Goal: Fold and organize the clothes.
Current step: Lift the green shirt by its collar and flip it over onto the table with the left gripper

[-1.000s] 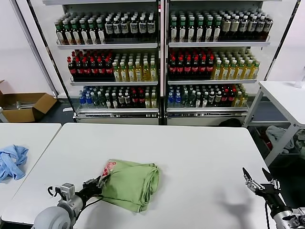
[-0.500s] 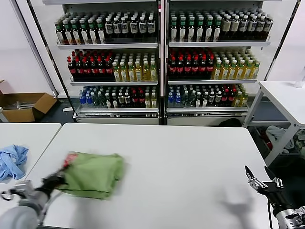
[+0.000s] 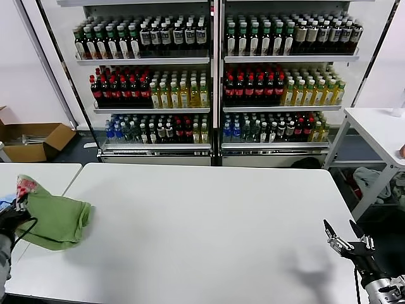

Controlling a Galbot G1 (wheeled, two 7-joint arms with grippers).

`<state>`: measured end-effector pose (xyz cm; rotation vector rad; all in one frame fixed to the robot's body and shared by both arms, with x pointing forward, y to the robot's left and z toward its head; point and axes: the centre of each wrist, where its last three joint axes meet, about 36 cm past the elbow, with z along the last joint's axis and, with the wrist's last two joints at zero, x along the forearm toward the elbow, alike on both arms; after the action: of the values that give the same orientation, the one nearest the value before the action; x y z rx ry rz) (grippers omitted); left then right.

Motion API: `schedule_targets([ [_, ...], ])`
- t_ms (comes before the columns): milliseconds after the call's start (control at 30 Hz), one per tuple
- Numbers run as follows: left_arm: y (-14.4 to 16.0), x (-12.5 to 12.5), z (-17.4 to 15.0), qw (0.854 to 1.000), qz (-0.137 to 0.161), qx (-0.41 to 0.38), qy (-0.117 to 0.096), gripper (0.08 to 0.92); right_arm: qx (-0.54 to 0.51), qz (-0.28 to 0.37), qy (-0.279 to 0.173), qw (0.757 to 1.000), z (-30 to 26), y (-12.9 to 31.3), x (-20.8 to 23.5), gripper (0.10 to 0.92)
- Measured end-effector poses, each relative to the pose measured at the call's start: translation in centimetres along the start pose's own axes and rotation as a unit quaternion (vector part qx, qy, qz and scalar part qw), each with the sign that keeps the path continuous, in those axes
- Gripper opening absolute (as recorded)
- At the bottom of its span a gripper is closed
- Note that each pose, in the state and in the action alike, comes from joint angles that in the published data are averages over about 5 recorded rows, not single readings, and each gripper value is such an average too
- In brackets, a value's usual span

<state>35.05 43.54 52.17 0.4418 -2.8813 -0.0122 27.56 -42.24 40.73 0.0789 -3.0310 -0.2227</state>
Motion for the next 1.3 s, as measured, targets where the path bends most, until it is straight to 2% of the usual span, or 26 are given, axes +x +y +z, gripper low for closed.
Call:
schedule_targets([
  [100,-3.4,0.4,0.2,1.0,0.029,-0.008,-0.004,0.115,0.001,0.001,-0.002,1.0,-0.2,0.1,0.2,0.823],
  [167,-6.0,0.7,0.7,0.998,0.055,-0.014,0.002,0.115,0.002,0.002,-0.003,1.0,-0.3,0.2,0.3,0.823],
  [300,-11.6,1.3,2.7,0.992,0.12,-0.015,0.031,0.115,0.004,0.003,-0.005,1.0,-0.6,0.3,0.6,0.823],
  [500,-19.6,2.3,5.2,0.974,0.212,0.002,0.081,0.115,0.007,0.005,-0.002,1.0,-1.0,0.4,1.0,0.823],
  [700,-25.4,2.7,6.2,0.956,0.267,0.033,0.114,0.115,0.01,-0.003,0.003,1.0,-1.4,1.0,1.0,0.823],
  [967,-29.4,3.2,6.2,0.935,0.315,0.077,0.141,0.123,0.019,-0.026,0.01,0.999,-1.9,2.5,0.0,0.823],
  [1067,-29.8,3.3,6.2,0.928,0.331,0.085,0.146,0.179,0.022,-0.037,0.018,0.999,-1.9,3.4,-0.5,0.823],
  [1300,-28.8,3.4,5.7,0.915,0.366,0.098,0.143,0.384,0.02,-0.069,0.051,0.996,-1.8,5.7,-2.4,0.823],
])
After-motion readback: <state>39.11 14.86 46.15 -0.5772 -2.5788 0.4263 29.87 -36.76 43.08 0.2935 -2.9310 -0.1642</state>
